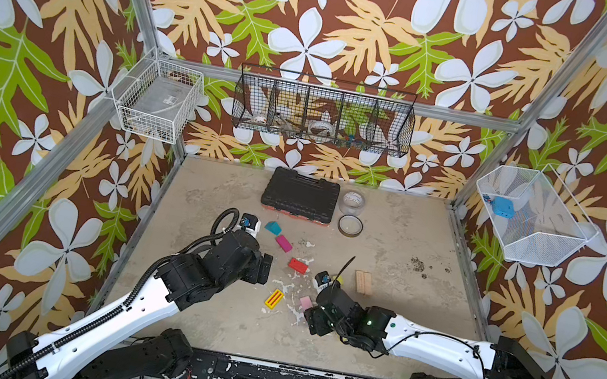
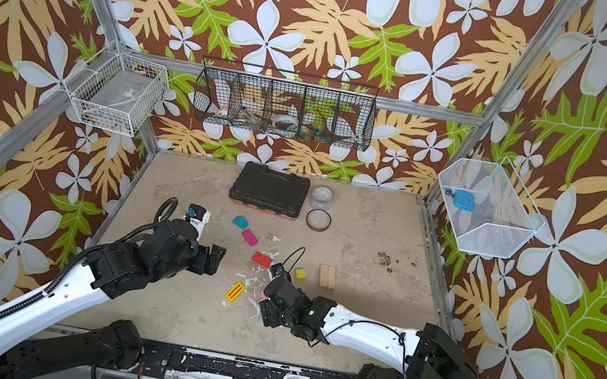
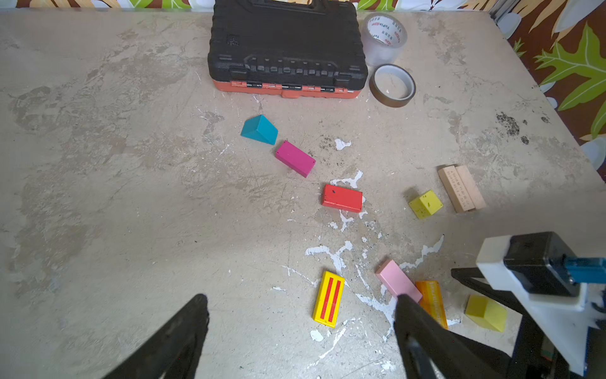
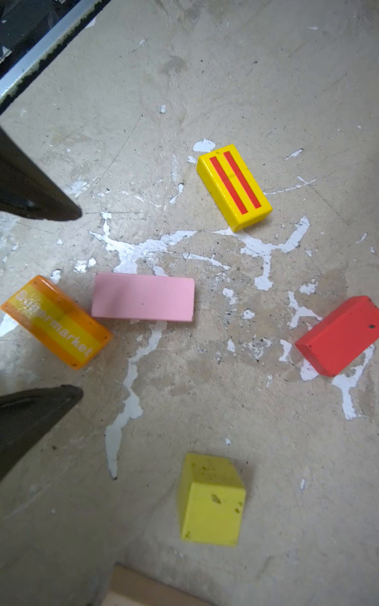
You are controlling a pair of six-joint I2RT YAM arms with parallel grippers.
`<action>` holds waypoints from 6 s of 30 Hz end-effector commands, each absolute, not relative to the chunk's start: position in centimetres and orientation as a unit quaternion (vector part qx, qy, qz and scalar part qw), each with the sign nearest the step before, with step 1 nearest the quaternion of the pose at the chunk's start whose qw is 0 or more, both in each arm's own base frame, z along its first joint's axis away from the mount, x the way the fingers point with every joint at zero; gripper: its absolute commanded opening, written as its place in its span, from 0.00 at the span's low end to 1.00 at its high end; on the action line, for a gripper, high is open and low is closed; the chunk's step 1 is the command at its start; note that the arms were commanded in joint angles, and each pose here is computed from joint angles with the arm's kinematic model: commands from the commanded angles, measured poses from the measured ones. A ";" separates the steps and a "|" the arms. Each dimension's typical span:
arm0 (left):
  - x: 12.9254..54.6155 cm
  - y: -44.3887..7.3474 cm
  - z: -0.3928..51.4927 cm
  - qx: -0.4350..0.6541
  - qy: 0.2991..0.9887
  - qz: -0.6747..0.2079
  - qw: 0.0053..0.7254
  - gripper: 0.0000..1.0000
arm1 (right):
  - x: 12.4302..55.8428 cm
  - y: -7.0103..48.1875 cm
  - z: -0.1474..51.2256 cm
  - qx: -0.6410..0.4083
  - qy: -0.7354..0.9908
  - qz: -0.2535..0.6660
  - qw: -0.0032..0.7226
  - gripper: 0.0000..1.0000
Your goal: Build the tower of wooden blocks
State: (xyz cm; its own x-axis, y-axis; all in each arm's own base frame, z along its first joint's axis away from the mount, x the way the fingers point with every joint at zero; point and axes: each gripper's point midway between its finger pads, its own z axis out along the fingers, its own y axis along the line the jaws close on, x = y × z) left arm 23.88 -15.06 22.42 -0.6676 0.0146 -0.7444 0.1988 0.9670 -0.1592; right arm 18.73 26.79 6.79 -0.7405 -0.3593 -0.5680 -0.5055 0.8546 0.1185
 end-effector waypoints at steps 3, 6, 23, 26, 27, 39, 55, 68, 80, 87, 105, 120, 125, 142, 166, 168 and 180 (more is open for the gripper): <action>24.1 -15.1 22.9 0.060 0.901 -0.115 0.413 0.90 | 18.8 26.8 6.4 -0.225 0.927 0.122 0.275 0.80; 24.0 -15.0 22.9 0.060 0.901 -0.117 0.414 0.90 | 19.0 27.4 6.0 -0.233 0.928 0.117 0.268 0.77; 24.0 -15.1 22.8 0.061 0.901 -0.116 0.413 0.90 | 19.7 29.0 2.2 -0.252 0.941 0.065 0.218 0.59; 24.0 -15.1 23.0 0.061 0.900 -0.118 0.415 0.89 | 20.0 28.8 1.6 -0.250 0.942 0.053 0.217 0.54; 24.0 -15.1 23.0 0.061 0.900 -0.119 0.415 0.90 | 20.1 28.8 1.7 -0.249 0.942 0.051 0.217 0.52; 23.9 -15.0 23.1 0.060 0.899 -0.119 0.416 0.90 | 20.5 29.1 1.8 -0.244 0.943 0.045 0.220 0.31; 24.0 -15.0 22.9 0.058 0.901 -0.116 0.415 0.90 | 21.8 24.0 5.7 -0.178 0.947 0.075 0.258 0.24; 24.0 -14.9 23.1 0.058 0.899 -0.117 0.417 0.89 | 20.9 19.2 2.5 -0.161 0.961 0.014 0.223 0.23; 24.1 -15.0 22.8 0.059 0.902 -0.114 0.413 0.89 | 20.7 18.0 0.9 -0.160 0.966 -0.014 0.203 0.62; 24.1 -14.8 22.7 0.056 0.902 -0.109 0.413 0.89 | 19.7 17.4 0.7 -0.150 0.970 -0.006 0.193 0.66; 24.1 -15.0 22.8 0.058 0.902 -0.113 0.413 0.89 | 20.1 13.2 0.8 -0.042 0.979 0.001 0.199 0.55; 24.0 -14.9 22.9 0.057 0.900 -0.115 0.415 0.89 | 20.7 13.3 0.9 -0.029 0.979 0.049 0.195 0.66; 24.0 -15.0 23.0 0.059 0.900 -0.116 0.415 0.89 | 20.8 13.8 2.5 -0.030 0.970 0.083 0.228 0.80; 24.1 -14.9 22.8 0.056 0.902 -0.112 0.414 0.89 | 22.9 15.2 1.5 -0.075 0.975 0.044 0.207 0.93; 23.8 -14.9 23.4 0.059 0.897 -0.123 0.420 0.89 | 22.9 16.7 0.2 -0.129 0.974 0.026 0.186 0.73; 23.8 -15.0 23.3 0.060 0.897 -0.125 0.419 0.89 | 22.9 16.7 0.1 -0.130 0.974 0.025 0.182 0.69; 23.6 -15.1 23.7 0.063 0.894 -0.132 0.423 0.89 | 22.9 16.2 -0.3 -0.118 0.977 0.006 0.180 0.52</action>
